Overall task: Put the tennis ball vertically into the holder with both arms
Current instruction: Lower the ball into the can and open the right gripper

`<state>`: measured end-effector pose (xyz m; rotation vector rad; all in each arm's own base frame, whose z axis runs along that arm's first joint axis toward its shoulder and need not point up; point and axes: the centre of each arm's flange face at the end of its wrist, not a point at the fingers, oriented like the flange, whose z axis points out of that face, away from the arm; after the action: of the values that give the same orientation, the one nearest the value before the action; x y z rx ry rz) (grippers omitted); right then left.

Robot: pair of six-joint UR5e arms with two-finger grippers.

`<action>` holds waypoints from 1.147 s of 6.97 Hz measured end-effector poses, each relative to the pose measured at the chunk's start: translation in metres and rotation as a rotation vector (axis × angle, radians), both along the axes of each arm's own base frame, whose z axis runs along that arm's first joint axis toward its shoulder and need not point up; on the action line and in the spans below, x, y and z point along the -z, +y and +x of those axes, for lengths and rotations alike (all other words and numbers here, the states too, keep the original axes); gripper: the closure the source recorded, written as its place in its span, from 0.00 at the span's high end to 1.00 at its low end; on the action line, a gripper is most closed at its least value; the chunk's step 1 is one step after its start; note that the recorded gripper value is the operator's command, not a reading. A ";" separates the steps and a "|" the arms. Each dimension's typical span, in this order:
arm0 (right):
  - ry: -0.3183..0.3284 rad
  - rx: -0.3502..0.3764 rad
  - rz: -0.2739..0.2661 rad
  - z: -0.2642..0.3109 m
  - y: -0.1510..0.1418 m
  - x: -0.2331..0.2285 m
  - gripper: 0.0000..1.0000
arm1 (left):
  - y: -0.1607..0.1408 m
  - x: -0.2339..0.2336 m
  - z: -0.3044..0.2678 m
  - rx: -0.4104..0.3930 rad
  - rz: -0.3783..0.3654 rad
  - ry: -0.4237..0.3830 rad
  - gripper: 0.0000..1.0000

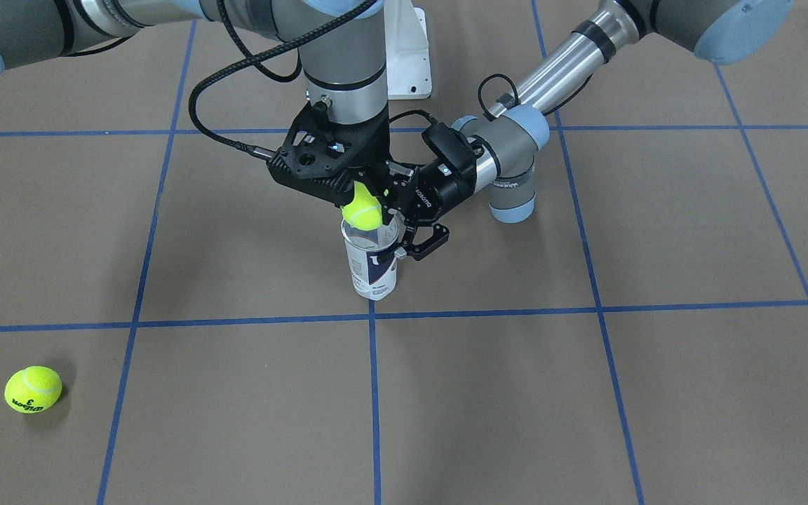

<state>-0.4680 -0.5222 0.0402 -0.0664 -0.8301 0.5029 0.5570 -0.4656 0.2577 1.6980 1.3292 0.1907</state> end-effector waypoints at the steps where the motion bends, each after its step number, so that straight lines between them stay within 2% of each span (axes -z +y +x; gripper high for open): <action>1: 0.001 0.003 0.001 -0.001 0.001 -0.001 0.99 | 0.000 0.000 0.000 0.000 0.000 0.000 0.87; 6: 0.000 0.016 0.020 -0.001 0.004 0.000 0.99 | 0.000 0.000 0.000 0.000 0.000 0.000 0.87; 8: 0.000 0.025 0.031 0.000 0.004 0.001 0.99 | 0.000 0.000 0.000 0.000 0.000 0.000 0.90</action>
<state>-0.4678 -0.5179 0.0387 -0.0482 -0.8357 0.4664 0.5570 -0.4656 0.2575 1.6982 1.3293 0.1906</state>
